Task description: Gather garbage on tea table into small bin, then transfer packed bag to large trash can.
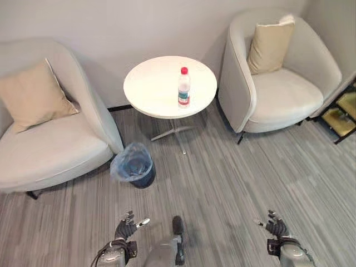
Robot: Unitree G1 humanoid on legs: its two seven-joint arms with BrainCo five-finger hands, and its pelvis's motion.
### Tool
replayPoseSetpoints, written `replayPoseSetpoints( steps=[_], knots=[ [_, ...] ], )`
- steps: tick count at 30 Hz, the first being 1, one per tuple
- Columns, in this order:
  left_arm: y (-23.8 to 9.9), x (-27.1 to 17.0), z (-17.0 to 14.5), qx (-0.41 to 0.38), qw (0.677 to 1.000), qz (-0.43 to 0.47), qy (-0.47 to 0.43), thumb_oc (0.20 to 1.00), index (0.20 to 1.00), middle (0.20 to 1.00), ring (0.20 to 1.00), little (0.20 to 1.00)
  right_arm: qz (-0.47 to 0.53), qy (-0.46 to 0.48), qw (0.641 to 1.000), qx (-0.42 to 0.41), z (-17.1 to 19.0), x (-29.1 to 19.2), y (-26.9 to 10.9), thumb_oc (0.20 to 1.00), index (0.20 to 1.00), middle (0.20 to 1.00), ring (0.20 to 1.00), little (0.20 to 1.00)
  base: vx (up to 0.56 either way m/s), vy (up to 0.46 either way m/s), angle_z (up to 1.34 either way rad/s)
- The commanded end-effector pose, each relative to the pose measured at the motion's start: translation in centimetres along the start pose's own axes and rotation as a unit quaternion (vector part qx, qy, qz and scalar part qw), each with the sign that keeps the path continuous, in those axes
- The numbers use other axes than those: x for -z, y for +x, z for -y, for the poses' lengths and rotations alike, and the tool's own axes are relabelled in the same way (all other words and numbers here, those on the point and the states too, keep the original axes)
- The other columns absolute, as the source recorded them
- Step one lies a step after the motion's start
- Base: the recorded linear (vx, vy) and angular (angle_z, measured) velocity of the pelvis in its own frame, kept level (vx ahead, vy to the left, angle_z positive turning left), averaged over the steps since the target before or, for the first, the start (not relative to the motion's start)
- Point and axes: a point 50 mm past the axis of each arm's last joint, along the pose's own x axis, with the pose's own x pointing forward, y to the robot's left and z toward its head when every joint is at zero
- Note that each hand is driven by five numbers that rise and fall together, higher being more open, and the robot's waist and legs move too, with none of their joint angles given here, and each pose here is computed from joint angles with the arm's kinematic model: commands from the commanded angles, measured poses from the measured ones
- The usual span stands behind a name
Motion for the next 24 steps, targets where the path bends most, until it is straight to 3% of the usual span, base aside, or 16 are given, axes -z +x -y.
replayPoseSetpoints(
  steps=[1, 13, 24],
  knots=[
    [0.2, -2.5, -1.1, -0.010, 0.998, 0.057, 0.009, 1.000, 1.000, 1.000, 1.000, 1.000, 0.069, 0.003, 0.998, -0.004, 0.3, -3.3, 0.4, 1.000, 1.000, 1.000, 1.000, 1.000, 0.17, 0.131, -0.06],
    [0.2, -1.6, -1.0, -0.016, 0.999, 0.039, -0.001, 1.000, 1.000, 1.000, 1.000, 1.000, 0.103, -0.009, 0.994, -0.018, -0.1, -5.3, 0.7, 1.000, 1.000, 1.000, 1.000, 1.000, 0.22, 0.035, 0.11],
    [0.7, -1.6, 0.4, 0.007, 1.000, 0.028, 0.007, 1.000, 1.000, 1.000, 1.000, 1.000, 0.114, -0.036, 0.993, 0.013, 2.8, -5.1, -0.1, 1.000, 1.000, 1.000, 1.000, 1.000, 0.31, -0.215, 0.82]
  ],
)
